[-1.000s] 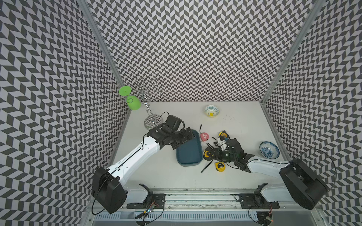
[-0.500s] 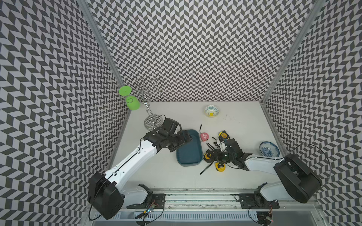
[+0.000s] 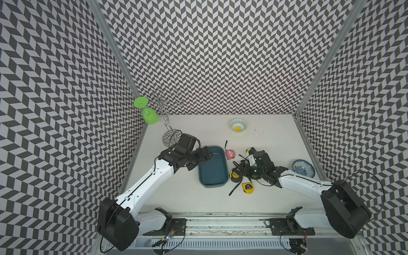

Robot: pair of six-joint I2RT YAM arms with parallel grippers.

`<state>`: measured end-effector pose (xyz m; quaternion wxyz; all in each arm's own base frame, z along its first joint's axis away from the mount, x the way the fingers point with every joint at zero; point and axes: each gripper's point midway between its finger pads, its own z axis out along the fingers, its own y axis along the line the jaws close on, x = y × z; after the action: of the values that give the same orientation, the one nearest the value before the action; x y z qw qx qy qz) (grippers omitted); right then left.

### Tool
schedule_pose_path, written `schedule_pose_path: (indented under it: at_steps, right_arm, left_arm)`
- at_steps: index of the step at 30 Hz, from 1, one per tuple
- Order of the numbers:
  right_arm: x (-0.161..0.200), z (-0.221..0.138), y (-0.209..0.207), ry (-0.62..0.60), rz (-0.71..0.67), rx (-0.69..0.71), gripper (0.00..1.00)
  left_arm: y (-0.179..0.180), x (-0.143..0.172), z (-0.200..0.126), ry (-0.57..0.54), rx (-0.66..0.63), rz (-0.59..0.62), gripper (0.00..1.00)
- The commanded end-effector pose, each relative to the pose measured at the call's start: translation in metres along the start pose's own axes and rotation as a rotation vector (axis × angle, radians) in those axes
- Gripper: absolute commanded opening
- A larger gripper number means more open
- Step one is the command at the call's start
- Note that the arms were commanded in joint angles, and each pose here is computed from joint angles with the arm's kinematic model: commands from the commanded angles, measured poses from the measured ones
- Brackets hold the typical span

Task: Take the tape measure out of the storage box
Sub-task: Place the tape measure at the center of the board, then reset both arms

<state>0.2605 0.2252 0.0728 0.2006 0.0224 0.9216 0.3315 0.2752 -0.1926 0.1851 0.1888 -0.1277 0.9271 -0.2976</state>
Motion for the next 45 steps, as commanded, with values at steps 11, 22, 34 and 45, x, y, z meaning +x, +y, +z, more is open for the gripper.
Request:
schedule_pose_path:
  at_steps: [11,22,34,45]
  right_arm:
    - [-0.068,-0.052,0.010,-0.254,-0.120,0.091,0.92]
    - [-0.145,-0.091,-0.020,-0.504,-0.143,0.190,1.00]
    - [-0.207,-0.131,-0.113,-0.796,-0.133,0.558,1.00]
    - [-0.192,-0.149,-0.148,-1.032,-0.329,0.678,1.00]
  left_arm:
    - [0.040,-0.059,-0.021,-0.235,-0.102,0.147,1.00]
    - [0.082,-0.111,-0.038,-0.482,-0.239,0.328,1.00]
    - [0.160,-0.144,-0.045,-0.797,-0.418,0.408,1.00]
    - [0.182,-0.166,-0.043,-0.946,-0.399,0.439,1.00]
